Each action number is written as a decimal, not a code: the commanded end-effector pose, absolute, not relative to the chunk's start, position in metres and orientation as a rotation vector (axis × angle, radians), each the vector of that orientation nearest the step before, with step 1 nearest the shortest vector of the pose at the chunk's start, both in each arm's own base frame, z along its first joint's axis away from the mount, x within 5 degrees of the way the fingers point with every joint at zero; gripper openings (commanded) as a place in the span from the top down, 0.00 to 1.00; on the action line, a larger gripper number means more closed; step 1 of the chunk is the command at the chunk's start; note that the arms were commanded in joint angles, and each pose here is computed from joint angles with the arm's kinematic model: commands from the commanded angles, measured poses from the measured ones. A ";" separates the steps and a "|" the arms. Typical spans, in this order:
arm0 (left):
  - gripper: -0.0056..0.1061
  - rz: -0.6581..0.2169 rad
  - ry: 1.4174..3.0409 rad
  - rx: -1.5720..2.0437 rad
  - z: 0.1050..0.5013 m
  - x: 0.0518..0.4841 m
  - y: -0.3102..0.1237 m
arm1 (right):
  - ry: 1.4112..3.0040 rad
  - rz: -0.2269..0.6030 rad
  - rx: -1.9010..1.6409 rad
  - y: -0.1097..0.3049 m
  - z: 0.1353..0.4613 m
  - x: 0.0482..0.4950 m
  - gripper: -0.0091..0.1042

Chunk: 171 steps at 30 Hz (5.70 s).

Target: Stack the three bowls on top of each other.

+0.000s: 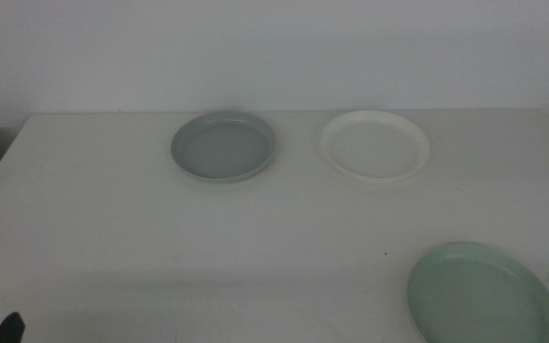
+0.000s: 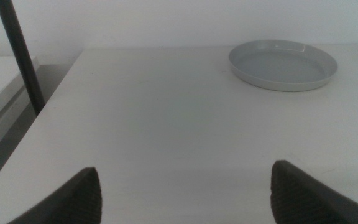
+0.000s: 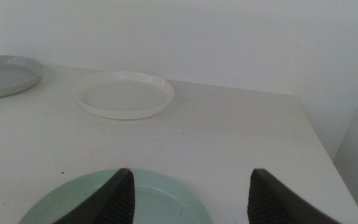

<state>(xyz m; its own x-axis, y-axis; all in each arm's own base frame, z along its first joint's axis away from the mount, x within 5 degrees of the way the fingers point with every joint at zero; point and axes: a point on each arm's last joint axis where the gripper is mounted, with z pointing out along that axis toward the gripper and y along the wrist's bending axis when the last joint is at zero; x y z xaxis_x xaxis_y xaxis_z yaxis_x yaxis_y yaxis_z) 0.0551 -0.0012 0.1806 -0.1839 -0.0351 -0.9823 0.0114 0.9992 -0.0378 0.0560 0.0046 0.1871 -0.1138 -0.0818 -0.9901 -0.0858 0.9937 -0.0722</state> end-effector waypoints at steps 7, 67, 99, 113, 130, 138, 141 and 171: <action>0.01 -0.053 1.658 -0.027 0.190 0.055 -0.001 | 1.574 -0.044 -0.145 0.003 0.198 0.054 0.51; 0.01 -0.053 1.658 -0.027 0.190 0.055 -0.001 | 2.943 0.087 0.251 -0.026 0.227 0.249 0.51; 0.01 -0.053 1.658 -0.027 0.190 0.055 -0.001 | 2.879 0.244 0.128 0.048 0.242 0.284 0.93; 0.01 -0.053 1.658 -0.027 0.190 0.055 -0.001 | 2.851 0.463 -0.097 0.158 0.238 0.315 0.93; 0.01 -0.053 1.658 -0.027 0.190 0.055 -0.001 | 2.895 0.372 -0.111 0.170 0.192 0.346 0.90; 0.01 -0.053 1.658 -0.027 0.190 0.055 -0.001 | 2.871 0.349 -0.141 0.165 0.212 0.346 0.59; 0.01 -0.053 1.658 -0.027 0.190 0.055 -0.001 | 2.798 0.295 -0.182 0.156 0.249 0.351 0.48; 0.01 -0.053 1.658 -0.027 0.190 0.055 -0.001 | 2.597 0.091 0.052 0.055 0.218 0.528 0.49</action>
<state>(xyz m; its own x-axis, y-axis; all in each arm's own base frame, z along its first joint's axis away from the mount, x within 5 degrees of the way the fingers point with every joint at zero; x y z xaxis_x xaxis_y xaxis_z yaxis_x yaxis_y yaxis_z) 0.0551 -0.0012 0.1806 -0.1839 -0.0351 -0.9823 0.0114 0.9992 -0.0378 0.5237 0.0582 0.1742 -0.9194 0.0536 -0.3896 0.0340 0.9978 0.0571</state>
